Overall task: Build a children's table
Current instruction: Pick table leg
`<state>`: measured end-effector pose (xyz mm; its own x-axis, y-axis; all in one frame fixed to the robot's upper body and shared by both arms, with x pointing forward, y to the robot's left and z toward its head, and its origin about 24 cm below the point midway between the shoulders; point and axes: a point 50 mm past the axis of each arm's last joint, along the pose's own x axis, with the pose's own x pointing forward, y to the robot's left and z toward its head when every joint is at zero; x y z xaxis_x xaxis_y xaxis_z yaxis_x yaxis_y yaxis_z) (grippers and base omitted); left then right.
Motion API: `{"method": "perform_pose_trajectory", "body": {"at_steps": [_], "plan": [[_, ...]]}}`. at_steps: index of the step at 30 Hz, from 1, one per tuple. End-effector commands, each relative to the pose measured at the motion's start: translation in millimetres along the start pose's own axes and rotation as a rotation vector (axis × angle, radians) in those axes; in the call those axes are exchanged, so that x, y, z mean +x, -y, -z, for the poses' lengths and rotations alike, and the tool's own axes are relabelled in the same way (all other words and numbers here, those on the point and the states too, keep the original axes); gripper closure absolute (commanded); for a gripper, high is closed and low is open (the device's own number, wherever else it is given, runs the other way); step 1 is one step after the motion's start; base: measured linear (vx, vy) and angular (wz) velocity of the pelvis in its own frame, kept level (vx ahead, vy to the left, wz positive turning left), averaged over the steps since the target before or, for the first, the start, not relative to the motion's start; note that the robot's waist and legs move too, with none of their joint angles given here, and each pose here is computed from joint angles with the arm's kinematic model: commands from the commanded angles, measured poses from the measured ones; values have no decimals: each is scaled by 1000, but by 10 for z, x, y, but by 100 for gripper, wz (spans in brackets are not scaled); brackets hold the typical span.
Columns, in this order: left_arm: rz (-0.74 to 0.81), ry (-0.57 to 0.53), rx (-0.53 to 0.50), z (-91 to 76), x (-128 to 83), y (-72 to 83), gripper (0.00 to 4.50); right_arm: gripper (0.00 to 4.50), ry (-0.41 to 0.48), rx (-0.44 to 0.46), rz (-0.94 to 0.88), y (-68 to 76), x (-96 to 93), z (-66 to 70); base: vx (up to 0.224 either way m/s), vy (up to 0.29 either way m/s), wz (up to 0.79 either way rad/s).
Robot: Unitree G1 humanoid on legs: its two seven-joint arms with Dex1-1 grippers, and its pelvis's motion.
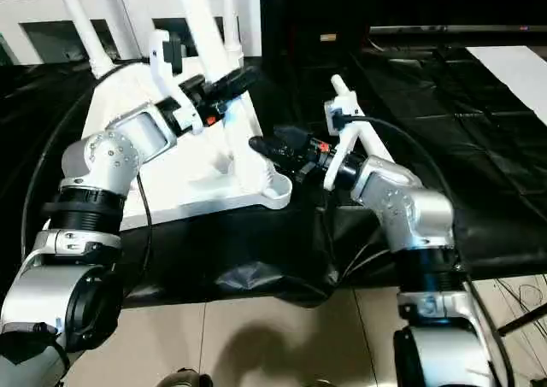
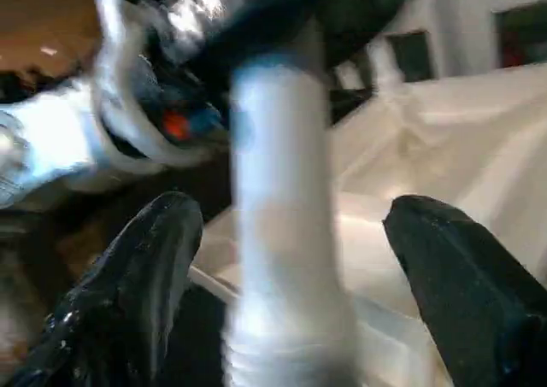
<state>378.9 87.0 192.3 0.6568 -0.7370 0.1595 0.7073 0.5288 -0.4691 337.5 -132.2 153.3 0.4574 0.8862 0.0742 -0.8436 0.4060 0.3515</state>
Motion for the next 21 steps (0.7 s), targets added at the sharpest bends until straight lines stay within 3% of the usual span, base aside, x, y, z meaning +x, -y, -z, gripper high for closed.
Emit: {"method": "perform_pose_trajectory", "body": {"at_steps": [1, 7, 8, 12, 13, 21], "plan": [[80, -16, 13, 9, -9, 82, 259, 67, -40, 2, -38, -17, 24, -16, 0, 0, 0], [414, -93, 6, 99, -120, 355, 259, 67, -67, 63, -196, -95, 98, -8, 0, 0, 0], [420, -95, 7, 99, -123, 360, 259, 96, -68, 64, -203, -99, 98, -8, 0, 0, 0], [624, -57, -50, 11, -226, 515, 259, 108, -179, 73, -317, -154, 12, 93, 0, 0, 0], [653, -48, -65, -12, -236, 538, 259, 133, -207, 72, -343, -177, -10, 115, 0, 0, 0], [723, -20, -88, -35, -272, 590, 260, 203, -277, 86, -418, -251, -58, 201, 0, 0, 0]]}}
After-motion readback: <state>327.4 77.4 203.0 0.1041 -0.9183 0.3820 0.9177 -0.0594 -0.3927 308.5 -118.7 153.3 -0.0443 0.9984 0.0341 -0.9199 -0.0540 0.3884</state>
